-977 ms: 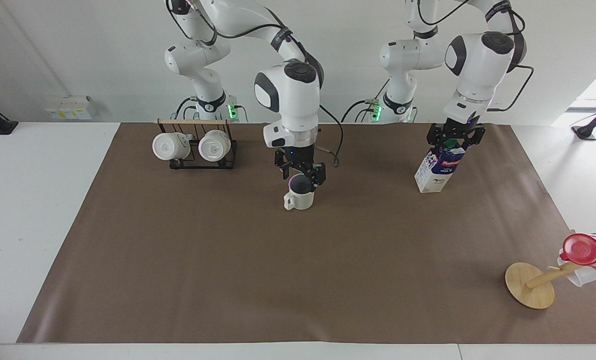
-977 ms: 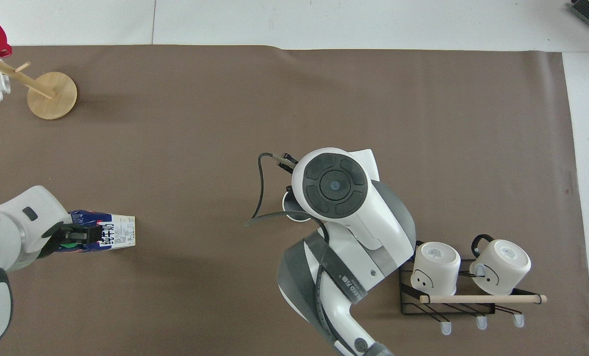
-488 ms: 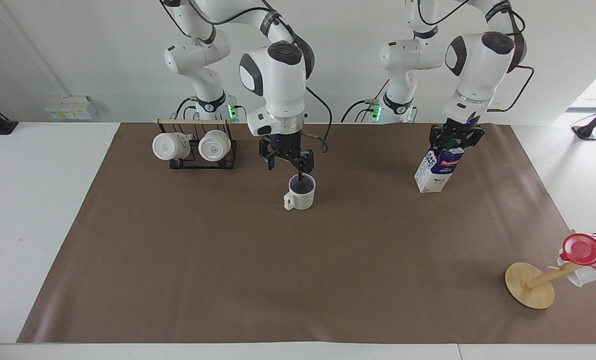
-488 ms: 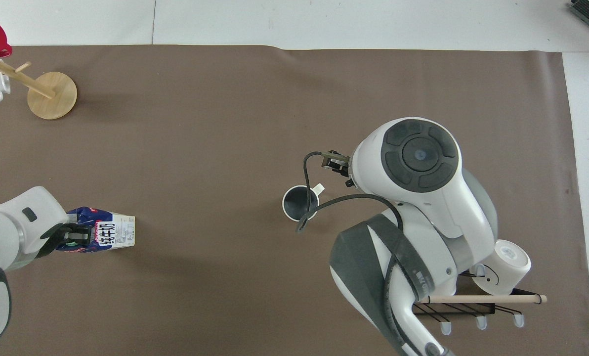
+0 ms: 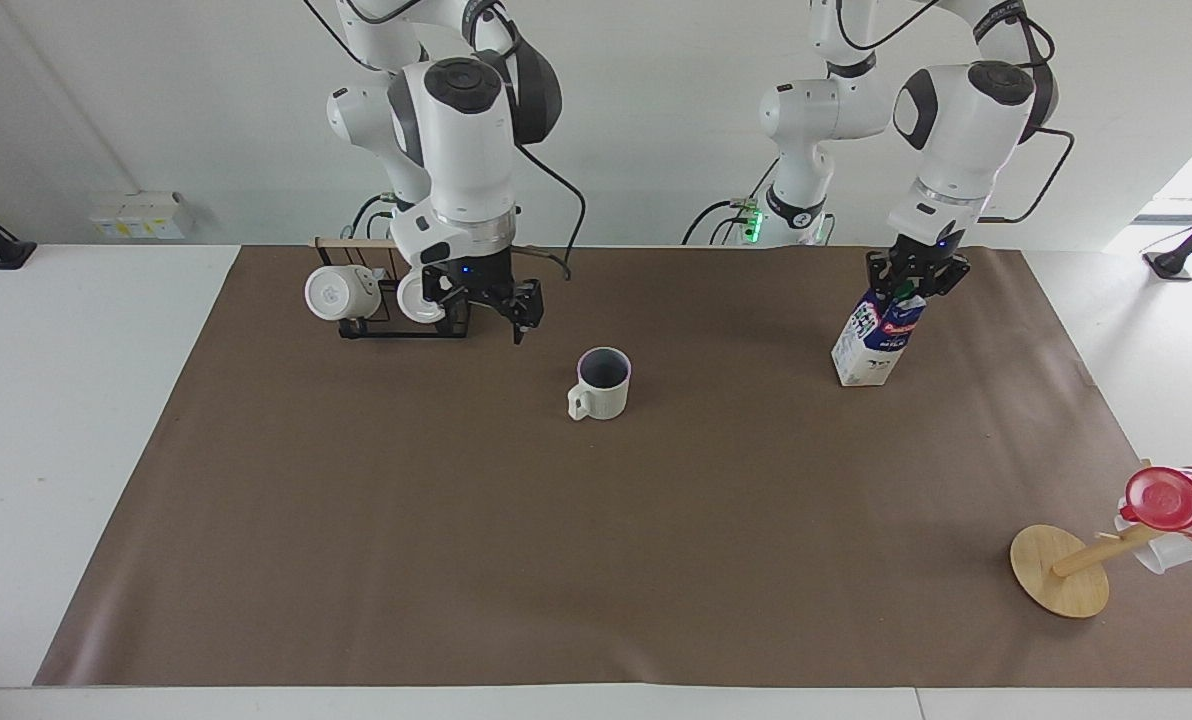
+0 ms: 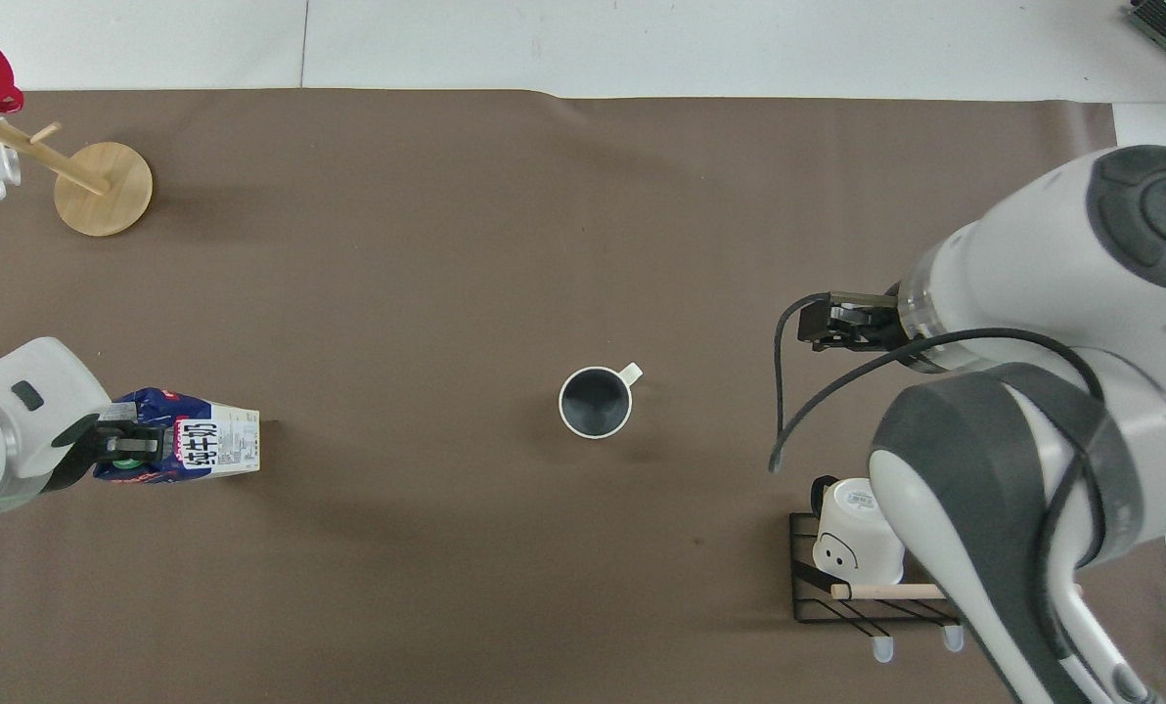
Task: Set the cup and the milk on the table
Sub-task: 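Set the mug down and withdraw the right gripper while the left lifts the carton, then carry the milk carton with the left gripper beside the white mug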
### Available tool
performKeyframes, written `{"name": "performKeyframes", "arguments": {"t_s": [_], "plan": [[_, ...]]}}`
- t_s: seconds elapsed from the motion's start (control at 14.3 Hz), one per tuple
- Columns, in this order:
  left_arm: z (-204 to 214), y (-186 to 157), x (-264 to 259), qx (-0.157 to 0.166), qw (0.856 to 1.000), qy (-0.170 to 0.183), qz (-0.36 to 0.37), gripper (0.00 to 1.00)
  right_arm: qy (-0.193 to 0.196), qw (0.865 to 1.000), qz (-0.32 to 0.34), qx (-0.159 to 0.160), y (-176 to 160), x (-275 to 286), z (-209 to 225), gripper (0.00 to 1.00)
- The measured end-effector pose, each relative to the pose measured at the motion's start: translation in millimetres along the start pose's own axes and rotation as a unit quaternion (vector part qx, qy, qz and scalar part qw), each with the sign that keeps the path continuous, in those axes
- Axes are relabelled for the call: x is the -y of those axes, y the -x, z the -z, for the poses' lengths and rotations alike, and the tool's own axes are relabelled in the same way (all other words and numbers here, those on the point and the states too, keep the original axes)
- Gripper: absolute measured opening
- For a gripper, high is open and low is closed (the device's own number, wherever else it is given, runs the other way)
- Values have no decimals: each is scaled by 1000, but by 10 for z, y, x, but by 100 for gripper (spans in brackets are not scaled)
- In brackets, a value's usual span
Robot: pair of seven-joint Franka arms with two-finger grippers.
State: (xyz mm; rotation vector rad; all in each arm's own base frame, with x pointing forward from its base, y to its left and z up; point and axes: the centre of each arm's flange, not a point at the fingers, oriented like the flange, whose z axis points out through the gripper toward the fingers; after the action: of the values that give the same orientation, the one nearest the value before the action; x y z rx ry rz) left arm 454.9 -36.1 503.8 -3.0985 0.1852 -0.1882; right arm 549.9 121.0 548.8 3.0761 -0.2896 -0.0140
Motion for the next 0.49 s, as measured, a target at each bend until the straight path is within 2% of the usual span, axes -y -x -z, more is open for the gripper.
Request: {"name": "performKeyframes", "arguments": {"t_s": [0.49], "plan": [[264,-253,-1175,-2,1000,17,26,41,-1,1000,20,13,-252,-955,-28,100]]}}
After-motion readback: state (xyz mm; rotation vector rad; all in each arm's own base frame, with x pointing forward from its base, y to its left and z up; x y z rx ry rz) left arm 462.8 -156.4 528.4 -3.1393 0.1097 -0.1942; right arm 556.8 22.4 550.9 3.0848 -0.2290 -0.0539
